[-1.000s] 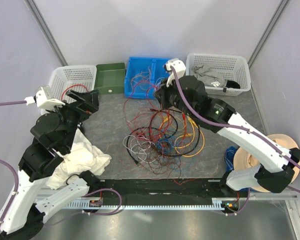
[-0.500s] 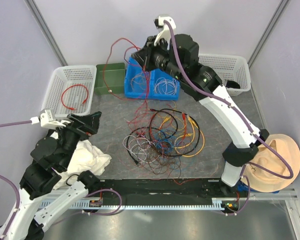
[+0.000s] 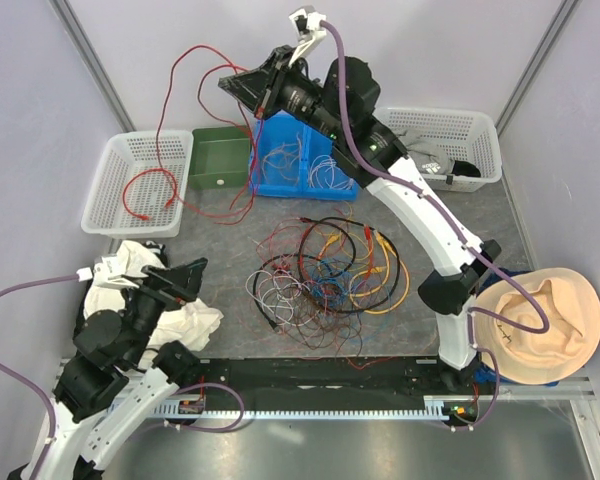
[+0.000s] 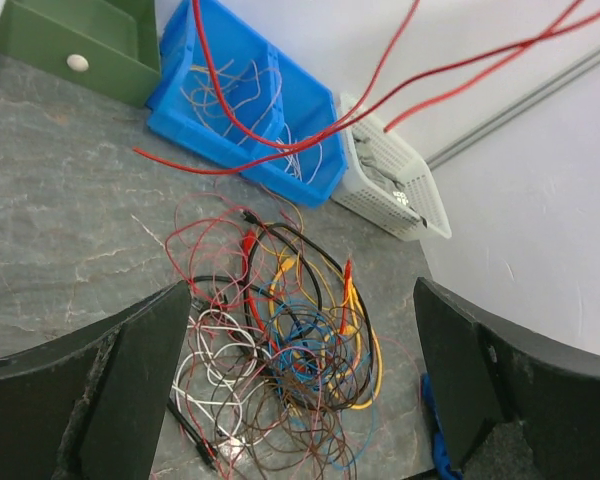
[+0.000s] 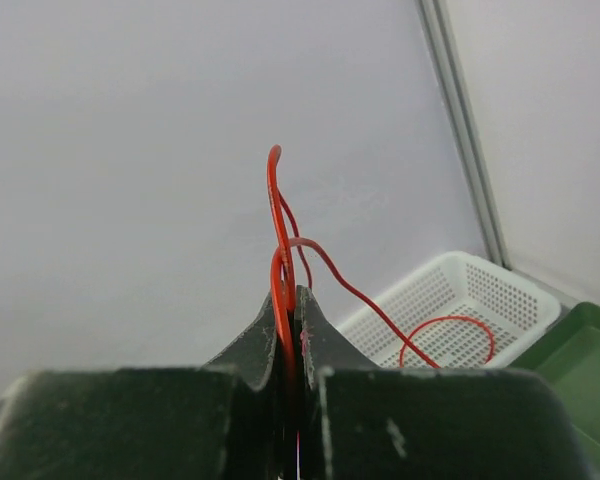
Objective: Untangle the cables
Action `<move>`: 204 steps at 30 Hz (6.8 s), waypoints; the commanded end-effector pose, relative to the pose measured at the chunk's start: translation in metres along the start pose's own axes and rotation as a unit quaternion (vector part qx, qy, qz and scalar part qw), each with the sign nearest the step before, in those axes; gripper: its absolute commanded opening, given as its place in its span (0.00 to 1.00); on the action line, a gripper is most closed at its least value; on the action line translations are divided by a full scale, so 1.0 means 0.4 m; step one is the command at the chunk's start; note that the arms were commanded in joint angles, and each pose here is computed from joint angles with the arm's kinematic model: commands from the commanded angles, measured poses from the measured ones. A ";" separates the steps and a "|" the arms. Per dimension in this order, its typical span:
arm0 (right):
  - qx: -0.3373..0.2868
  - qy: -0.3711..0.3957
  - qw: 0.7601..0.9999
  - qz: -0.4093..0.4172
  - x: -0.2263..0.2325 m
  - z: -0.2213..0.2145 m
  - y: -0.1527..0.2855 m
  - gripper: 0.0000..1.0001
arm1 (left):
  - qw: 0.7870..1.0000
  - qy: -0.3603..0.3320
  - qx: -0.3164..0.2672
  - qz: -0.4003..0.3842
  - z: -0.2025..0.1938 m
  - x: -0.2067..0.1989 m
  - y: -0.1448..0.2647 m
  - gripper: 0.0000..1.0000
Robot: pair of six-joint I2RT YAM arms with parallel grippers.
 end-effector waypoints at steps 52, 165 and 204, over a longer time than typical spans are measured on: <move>0.107 -0.167 0.966 0.168 0.158 -0.191 0.001 0.00 | 0.929 -0.337 -0.138 -0.068 0.117 -0.214 -0.356 0.02; 0.120 -0.187 0.969 0.112 0.002 -0.679 0.549 0.78 | 0.792 -0.040 -0.483 0.372 0.689 -0.079 -0.350 0.02; 0.167 -0.182 0.964 0.097 -0.006 -0.742 0.636 0.78 | 0.760 -0.234 -0.532 0.292 0.955 -0.203 -0.696 0.02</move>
Point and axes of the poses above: each gripper's point midway between its finger pads, its own y axis back along the fingers, its own x axis along the line the jaws close on, z = x × y, the point moved 2 cm from there along y, back along the fingers, and after that the axes turned 2 degrees about y, right-handed, at the moved point
